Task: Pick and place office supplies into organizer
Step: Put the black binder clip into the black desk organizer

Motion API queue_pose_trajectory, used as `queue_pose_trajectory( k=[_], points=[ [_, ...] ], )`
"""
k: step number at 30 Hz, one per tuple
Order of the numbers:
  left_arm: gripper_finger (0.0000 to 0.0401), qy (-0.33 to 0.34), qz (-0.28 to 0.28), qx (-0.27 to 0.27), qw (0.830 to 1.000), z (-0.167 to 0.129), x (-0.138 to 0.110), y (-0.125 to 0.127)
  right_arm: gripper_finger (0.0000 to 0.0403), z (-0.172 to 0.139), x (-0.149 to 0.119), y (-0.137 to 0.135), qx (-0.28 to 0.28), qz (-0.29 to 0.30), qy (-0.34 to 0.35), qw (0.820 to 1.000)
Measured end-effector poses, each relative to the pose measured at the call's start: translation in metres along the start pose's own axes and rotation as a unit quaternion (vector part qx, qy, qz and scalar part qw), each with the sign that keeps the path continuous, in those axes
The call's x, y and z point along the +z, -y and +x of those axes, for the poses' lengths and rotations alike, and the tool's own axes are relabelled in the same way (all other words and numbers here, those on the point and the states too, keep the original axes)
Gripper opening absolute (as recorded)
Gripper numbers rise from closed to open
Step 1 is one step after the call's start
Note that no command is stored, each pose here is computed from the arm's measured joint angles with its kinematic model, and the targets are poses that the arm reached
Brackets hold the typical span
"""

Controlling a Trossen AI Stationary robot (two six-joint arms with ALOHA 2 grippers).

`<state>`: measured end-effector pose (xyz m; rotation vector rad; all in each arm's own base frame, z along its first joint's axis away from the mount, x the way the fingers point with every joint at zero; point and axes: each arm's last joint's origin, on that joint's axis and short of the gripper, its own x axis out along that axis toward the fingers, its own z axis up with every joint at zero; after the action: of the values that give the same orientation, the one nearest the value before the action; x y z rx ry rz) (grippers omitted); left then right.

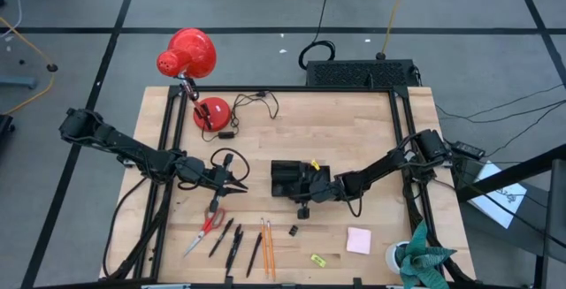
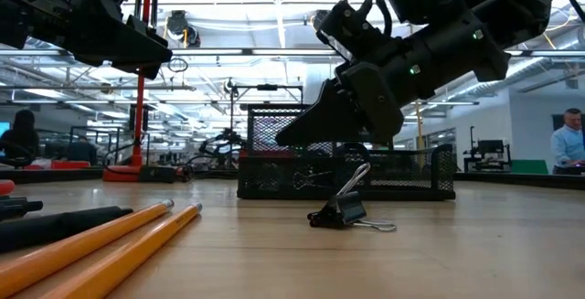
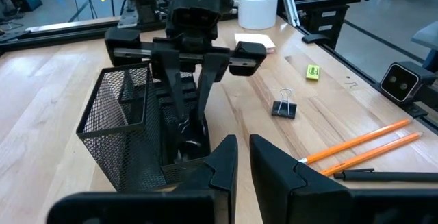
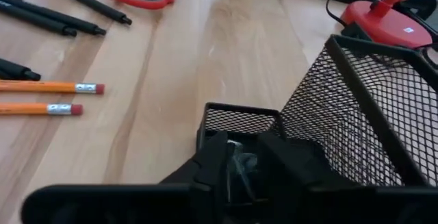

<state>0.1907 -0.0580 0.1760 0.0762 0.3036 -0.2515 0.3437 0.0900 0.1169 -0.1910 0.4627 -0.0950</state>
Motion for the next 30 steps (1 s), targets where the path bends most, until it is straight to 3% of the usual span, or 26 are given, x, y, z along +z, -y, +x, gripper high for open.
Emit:
queue_pose_trajectory(
  k=[6,11,15,20,24,30],
  points=[
    [0.0047,0.000,0.000,0.000,1.000,0.000,0.000,0.000,0.0106,-0.002,0.007,-0.001,0.001,-0.015,0.027,1.000],
    [0.0047,-0.001,0.000,0.000,1.000,0.000,0.000,0.000,0.0116,-0.021,0.031,-0.006,0.016,-0.033,0.072,0.997],
    [0.0047,-0.001,0.000,0.000,1.000,0.000,0.000,0.000,0.0118,-0.040,0.045,-0.013,0.129,-0.053,0.083,0.987],
    [0.0047,-0.001,0.000,0.000,1.000,0.000,0.000,0.000,0.0119,-0.055,0.040,-0.030,0.252,-0.062,0.039,0.965],
    [0.0047,0.000,0.000,0.000,1.000,0.000,0.000,0.000,0.0122,-0.062,0.032,-0.041,0.282,-0.092,0.010,0.955],
    [0.0047,0.002,0.000,0.000,1.000,0.000,0.000,0.000,0.0122,-0.064,0.027,-0.052,0.282,-0.139,0.009,0.949]
  ],
)
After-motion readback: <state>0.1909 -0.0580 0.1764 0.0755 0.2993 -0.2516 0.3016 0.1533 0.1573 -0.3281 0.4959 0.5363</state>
